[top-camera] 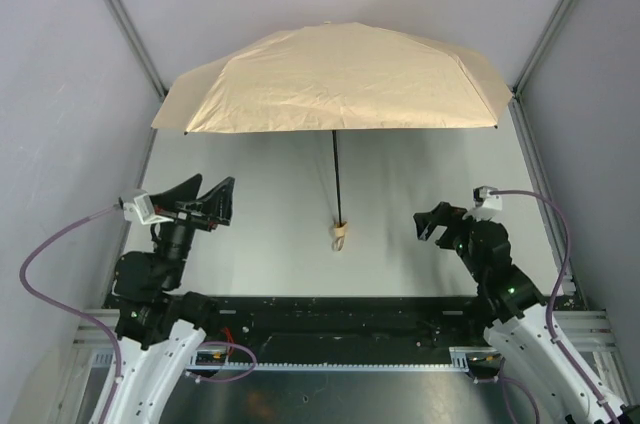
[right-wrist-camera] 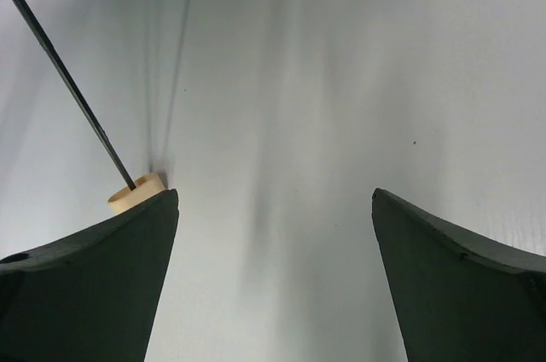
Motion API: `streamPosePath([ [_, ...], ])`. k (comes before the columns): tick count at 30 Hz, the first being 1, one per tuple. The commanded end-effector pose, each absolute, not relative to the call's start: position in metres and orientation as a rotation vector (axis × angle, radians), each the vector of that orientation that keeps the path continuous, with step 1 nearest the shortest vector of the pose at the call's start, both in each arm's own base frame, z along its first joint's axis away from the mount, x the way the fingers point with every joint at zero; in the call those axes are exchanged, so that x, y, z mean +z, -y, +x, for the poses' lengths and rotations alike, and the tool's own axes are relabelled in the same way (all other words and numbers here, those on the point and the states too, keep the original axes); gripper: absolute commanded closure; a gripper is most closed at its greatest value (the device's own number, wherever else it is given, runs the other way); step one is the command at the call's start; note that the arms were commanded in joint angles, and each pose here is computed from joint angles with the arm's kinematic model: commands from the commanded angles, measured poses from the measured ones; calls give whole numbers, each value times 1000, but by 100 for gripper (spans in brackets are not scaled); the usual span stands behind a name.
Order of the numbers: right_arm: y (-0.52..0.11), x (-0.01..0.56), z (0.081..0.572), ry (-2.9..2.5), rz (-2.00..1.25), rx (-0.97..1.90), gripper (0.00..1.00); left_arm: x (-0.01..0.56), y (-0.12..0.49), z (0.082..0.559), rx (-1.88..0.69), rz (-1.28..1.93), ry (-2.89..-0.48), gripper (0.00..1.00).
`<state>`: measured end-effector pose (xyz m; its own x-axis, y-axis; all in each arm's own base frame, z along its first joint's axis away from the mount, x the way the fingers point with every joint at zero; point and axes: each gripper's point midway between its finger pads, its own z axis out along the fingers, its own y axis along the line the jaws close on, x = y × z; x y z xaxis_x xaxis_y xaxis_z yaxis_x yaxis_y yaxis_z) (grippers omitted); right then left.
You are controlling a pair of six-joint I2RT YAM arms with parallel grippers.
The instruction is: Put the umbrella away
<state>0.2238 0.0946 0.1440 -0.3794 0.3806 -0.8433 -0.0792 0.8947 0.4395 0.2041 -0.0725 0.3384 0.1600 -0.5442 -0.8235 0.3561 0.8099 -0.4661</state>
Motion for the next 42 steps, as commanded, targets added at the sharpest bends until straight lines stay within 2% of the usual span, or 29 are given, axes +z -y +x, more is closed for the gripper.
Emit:
streamPosePath([
  [1,-105,186,236,-1800,226,572,1,350,90,197,-638,-23,-1285,1],
  [7,-125,216,241,-1699,198,738,1,335,115,190,-753,38,-1362,1],
  [14,-217,227,255,-1717,46,1017,1,293,124,198,-789,-8,-1475,1],
  [20,-303,237,265,-1570,-58,954,1,255,126,204,-810,-124,-1597,2],
  [23,-323,225,293,-1610,8,793,2,239,137,205,-840,-107,-1670,3],
  [26,-334,219,318,-1628,18,782,4,225,157,202,-911,-46,-1769,7],
  [32,-345,216,365,-1663,-9,834,21,189,178,202,-976,-23,-1933,12],
  [36,-346,211,394,-1696,1,849,29,179,181,203,-989,-32,-1949,12],
  [39,-354,217,404,-1681,-36,919,44,173,184,205,-998,-34,-1963,10],
  [42,-363,226,410,-1660,-60,967,56,172,188,208,-1018,-34,-1962,8],
])
